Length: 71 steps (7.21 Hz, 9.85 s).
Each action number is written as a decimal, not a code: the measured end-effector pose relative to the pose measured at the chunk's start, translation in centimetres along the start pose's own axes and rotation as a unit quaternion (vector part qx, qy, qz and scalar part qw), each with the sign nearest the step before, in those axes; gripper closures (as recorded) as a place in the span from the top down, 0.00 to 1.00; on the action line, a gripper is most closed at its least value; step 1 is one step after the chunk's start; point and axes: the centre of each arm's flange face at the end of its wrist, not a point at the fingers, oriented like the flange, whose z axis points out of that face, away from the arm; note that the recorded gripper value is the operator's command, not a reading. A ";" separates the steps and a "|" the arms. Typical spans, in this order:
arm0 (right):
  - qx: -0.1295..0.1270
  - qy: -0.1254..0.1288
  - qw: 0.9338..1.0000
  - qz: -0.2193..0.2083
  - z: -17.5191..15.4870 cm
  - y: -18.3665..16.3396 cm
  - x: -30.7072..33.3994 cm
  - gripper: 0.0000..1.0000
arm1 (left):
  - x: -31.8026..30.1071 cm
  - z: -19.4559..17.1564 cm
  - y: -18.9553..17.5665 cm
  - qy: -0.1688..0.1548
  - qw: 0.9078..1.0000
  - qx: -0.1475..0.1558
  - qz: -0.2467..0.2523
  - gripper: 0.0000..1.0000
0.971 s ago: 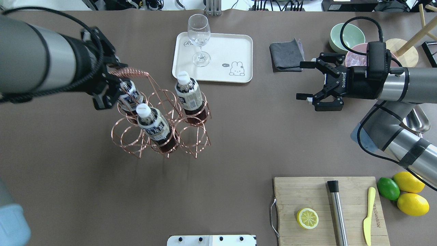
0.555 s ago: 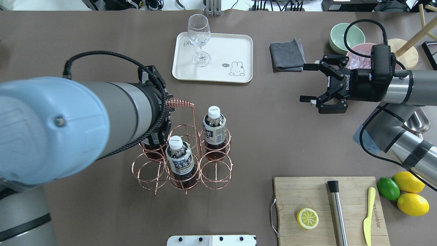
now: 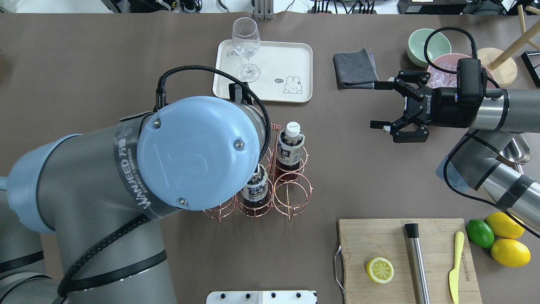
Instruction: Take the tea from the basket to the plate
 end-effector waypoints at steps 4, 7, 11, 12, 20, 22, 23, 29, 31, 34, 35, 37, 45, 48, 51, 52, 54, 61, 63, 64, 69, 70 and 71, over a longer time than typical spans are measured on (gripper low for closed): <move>0.002 -0.017 1.000 0.007 1.5 0.4 -1.4 0.99 | 0.3 0.5 0.1 0.009 1.000 -0.001 0.002 0.00; 0.005 -0.042 0.999 0.023 4.5 1.1 -3.8 0.99 | 0.3 1.1 0.3 0.013 1.000 0.002 0.006 0.00; 0.011 -0.052 0.998 0.027 8.6 -0.4 -4.5 0.99 | 0.5 1.2 0.1 0.018 1.000 0.005 0.006 0.00; 0.011 -0.052 0.998 0.029 9.6 -0.4 -4.5 0.99 | 0.4 1.3 0.1 0.019 1.000 0.005 0.006 0.00; 0.010 -0.038 0.998 0.044 15.8 1.4 -5.0 0.86 | 0.4 1.6 -0.1 0.018 1.000 0.009 0.007 0.00; 0.010 -0.039 0.998 0.046 16.2 1.7 -5.4 0.61 | 0.3 1.6 -0.1 0.018 1.000 0.009 0.007 0.00; 0.009 -0.040 0.998 0.047 16.3 1.7 -5.5 0.49 | 0.3 1.7 -0.1 0.018 1.000 0.009 0.007 0.00; 0.007 -0.041 0.998 0.048 16.2 1.9 -5.6 0.00 | 0.2 1.8 0.0 0.017 1.000 0.010 0.008 0.00; 0.013 -0.039 0.998 0.045 15.9 1.1 -5.2 0.00 | 0.2 1.8 0.0 0.017 1.000 0.010 0.007 0.00; 0.024 -0.026 0.998 0.045 15.2 -3.5 -4.1 0.00 | 0.1 1.8 0.0 0.017 1.000 0.011 0.007 0.00; 0.027 -0.019 0.998 0.048 14.8 -5.6 -3.7 0.00 | 0.1 1.9 -0.1 0.017 1.000 0.012 0.007 0.00; 0.031 -0.005 0.998 0.060 13.2 -11.3 -2.7 0.00 | 0.1 1.9 -0.1 0.017 1.000 0.012 0.007 0.00; -0.024 0.192 0.978 0.074 11.7 -13.1 16.2 0.00 | 4.7 -0.9 -6.2 0.054 0.998 0.010 0.027 0.00; -0.006 0.247 0.966 0.072 18.7 -7.9 15.7 0.00 | 11.3 -0.7 -14.4 0.029 0.998 0.041 0.034 0.00; 0.005 0.262 0.963 0.062 21.6 -2.5 13.3 0.00 | 20.3 2.6 -25.7 0.033 0.994 0.102 0.033 0.00; 0.007 0.264 0.963 0.057 21.7 -1.3 13.1 0.00 | 24.6 4.5 -31.0 0.025 0.992 0.121 0.036 0.00; 0.014 0.266 0.962 0.056 21.9 0.0 12.5 0.00 | 31.8 8.4 -43.1 0.011 0.990 0.134 0.044 0.00; 0.017 0.259 0.964 0.060 23.2 0.8 10.9 0.00 | 34.3 14.1 -62.6 0.020 0.984 0.164 0.072 0.90; 0.017 0.257 0.964 0.062 23.4 0.9 10.7 0.97 | 34.2 14.1 -62.8 0.023 0.983 0.163 0.076 0.98; 0.017 0.259 0.964 0.061 23.4 0.7 10.8 1.00 | 34.2 13.9 -62.6 0.024 0.984 0.160 0.079 0.98; -0.002 0.240 0.969 0.052 21.0 -5.1 13.9 1.00 | 25.6 7.5 -70.0 -0.046 0.976 0.058 0.204 0.96; -0.026 0.226 0.972 0.053 19.1 -7.7 15.6 1.00 | 23.1 5.8 -72.7 -0.061 0.964 0.024 0.259 0.96; -0.060 0.210 0.974 0.062 17.1 -9.4 16.7 1.00 | 20.3 5.0 -75.3 -0.075 0.936 -0.009 0.343 0.97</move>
